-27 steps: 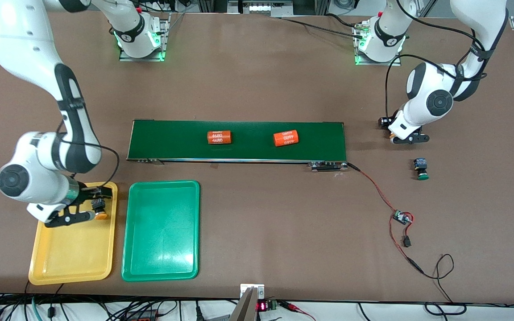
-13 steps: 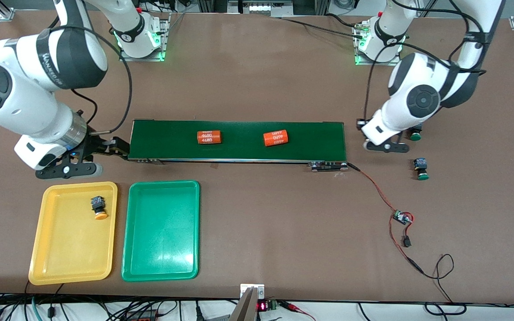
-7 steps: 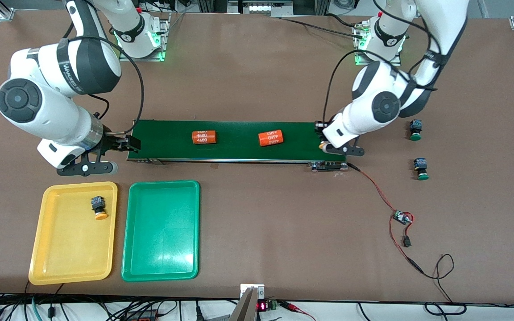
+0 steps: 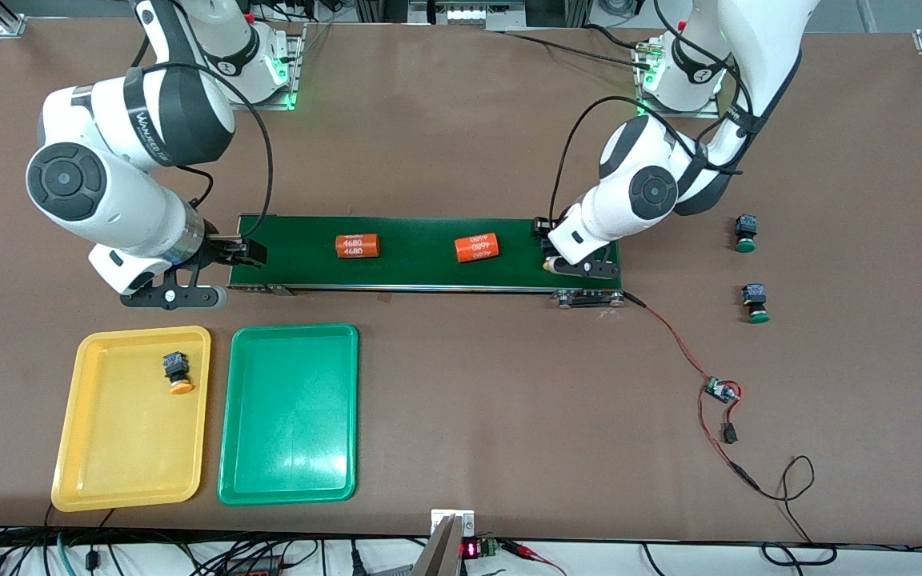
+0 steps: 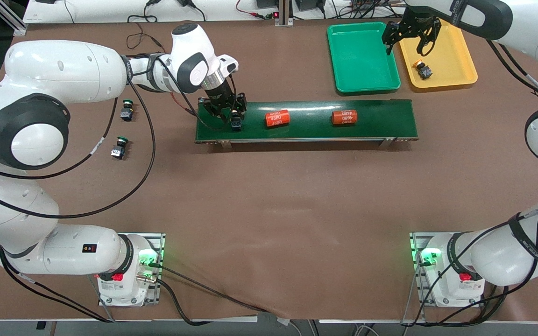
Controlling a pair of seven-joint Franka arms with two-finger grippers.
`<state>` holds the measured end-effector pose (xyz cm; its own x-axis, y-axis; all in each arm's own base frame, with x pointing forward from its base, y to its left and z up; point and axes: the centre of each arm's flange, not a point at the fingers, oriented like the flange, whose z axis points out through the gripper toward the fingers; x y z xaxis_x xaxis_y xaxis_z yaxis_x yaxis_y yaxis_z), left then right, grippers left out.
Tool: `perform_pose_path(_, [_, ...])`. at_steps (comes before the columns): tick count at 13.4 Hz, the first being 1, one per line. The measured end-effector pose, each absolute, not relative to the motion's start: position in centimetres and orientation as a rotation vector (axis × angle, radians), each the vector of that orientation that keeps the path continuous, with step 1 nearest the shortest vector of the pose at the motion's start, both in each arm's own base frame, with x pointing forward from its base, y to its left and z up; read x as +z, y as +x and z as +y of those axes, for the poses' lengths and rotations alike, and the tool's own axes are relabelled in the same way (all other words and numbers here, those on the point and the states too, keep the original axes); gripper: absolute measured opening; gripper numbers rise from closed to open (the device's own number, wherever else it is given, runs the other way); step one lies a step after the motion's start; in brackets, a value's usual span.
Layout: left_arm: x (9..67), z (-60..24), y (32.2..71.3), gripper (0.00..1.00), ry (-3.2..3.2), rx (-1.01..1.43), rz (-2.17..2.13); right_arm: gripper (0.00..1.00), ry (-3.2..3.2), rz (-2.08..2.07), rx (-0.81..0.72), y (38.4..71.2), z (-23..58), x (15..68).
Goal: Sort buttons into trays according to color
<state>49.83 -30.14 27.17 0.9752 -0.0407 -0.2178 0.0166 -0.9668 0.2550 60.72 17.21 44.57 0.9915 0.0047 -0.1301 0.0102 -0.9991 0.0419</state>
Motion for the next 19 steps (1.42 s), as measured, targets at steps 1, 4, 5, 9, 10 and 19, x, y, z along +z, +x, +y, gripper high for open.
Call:
perform_pose_path(1, [28.3,-29.9,50.1,0.85,2.871,-0.325,-0.019,1.00,3.091,0.007,-0.205,60.7,17.1,44.6])
perform_pose_path(4, [33.0,-25.1,50.9,1.00,2.934,-0.402,0.062,1.00,3.089,-0.020,-0.212,60.7,16.0,44.8])
perform_pose_path(5, [33.9,-21.6,51.7,1.00,2.960,-0.424,0.137,1.00,3.089,-0.034,-0.214,60.7,15.4,45.1])
perform_pose_path(9, [32.6,-8.1,54.6,1.00,3.211,-0.407,0.138,1.00,3.096,-0.068,-0.199,60.6,14.0,46.4])
perform_pose_path(10, [32.0,-6.1,55.0,1.00,3.269,-0.395,0.109,1.00,3.097,-0.067,-0.197,60.6,14.0,46.4])
perform_pose_path(19, [21.8,7.0,57.0,1.00,3.273,-0.174,0.013,1.00,3.099,-0.067,-0.192,60.5,14.0,46.7])
